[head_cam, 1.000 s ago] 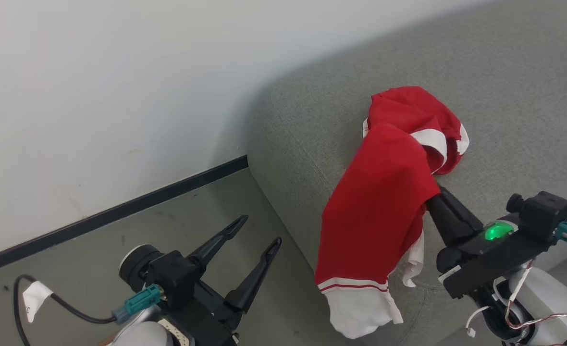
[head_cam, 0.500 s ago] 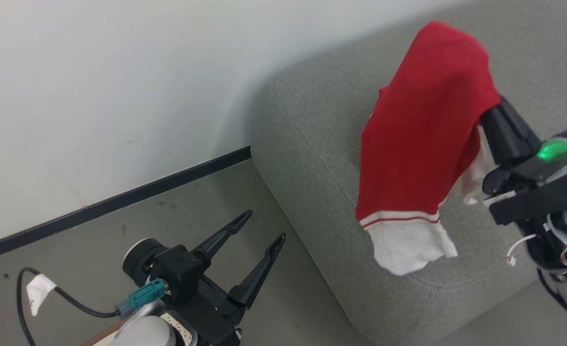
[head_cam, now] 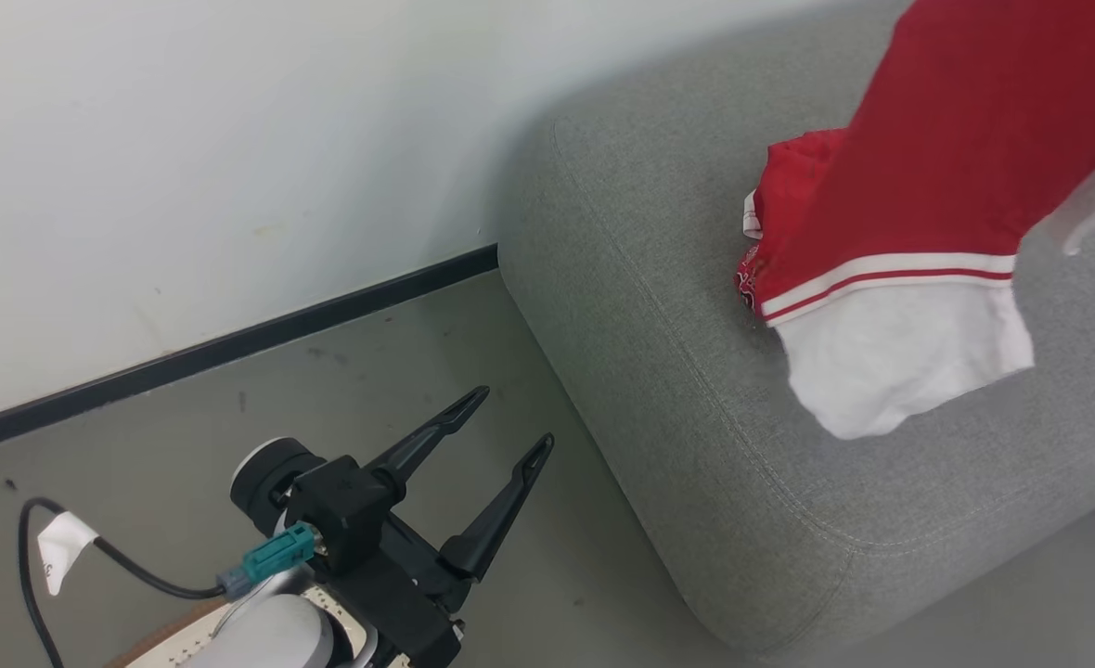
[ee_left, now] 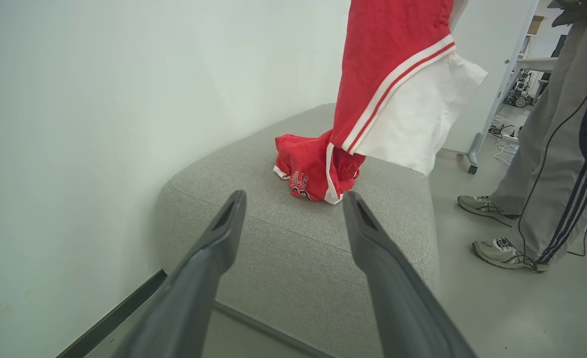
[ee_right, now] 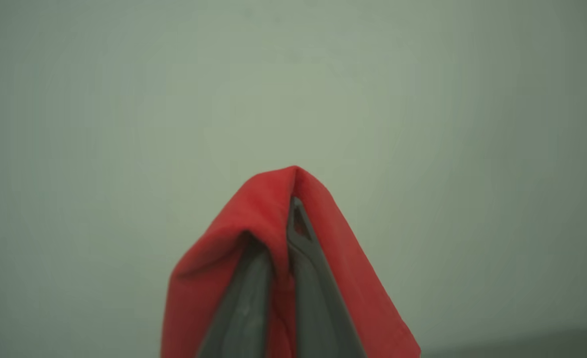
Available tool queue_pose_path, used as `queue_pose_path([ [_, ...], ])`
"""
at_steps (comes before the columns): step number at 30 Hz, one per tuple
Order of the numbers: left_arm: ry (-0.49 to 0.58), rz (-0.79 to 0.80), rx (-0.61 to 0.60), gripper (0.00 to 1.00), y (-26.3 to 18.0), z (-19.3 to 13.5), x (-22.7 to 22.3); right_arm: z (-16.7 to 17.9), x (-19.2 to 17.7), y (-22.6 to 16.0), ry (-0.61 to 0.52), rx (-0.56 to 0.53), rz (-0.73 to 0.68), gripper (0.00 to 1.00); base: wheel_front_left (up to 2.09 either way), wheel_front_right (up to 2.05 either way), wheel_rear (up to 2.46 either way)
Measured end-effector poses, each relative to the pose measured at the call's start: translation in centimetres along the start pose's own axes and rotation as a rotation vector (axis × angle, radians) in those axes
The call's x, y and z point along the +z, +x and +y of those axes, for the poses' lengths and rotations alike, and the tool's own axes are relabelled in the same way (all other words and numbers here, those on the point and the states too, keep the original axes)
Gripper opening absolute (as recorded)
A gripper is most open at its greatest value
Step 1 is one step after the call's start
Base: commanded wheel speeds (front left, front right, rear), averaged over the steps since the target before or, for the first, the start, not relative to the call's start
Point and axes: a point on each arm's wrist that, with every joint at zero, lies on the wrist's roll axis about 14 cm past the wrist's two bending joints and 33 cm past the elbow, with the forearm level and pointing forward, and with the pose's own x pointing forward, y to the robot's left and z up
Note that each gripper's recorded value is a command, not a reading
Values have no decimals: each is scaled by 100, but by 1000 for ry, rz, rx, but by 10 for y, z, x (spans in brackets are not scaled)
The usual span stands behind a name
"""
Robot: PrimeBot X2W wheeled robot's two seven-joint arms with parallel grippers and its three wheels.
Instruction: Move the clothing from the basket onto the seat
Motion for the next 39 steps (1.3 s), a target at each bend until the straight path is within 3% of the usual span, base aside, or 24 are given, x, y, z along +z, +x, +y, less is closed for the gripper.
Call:
queue_pose_path([
  [14, -16, 35, -7, 100, -3, 20, -17, -91, -41, 6, -116, -274, 154, 0, 0, 0, 0],
  [22, -55, 77, 0, 100, -6, 42, -39, -127, -67, 20, -259, -433, 215, 0, 0, 0, 0],
  [26, -64, 84, 8, 100, -8, 52, -46, -129, -92, 21, -306, -434, 277, 0, 0, 0, 0],
  [34, -86, 87, 44, 100, -11, 79, -60, -116, -187, 17, -375, -387, 490, 0, 0, 0, 0],
  [39, -95, 96, 76, 100, -20, 91, -67, -99, -242, 10, -342, -371, 616, 0, 0, 0, 0],
])
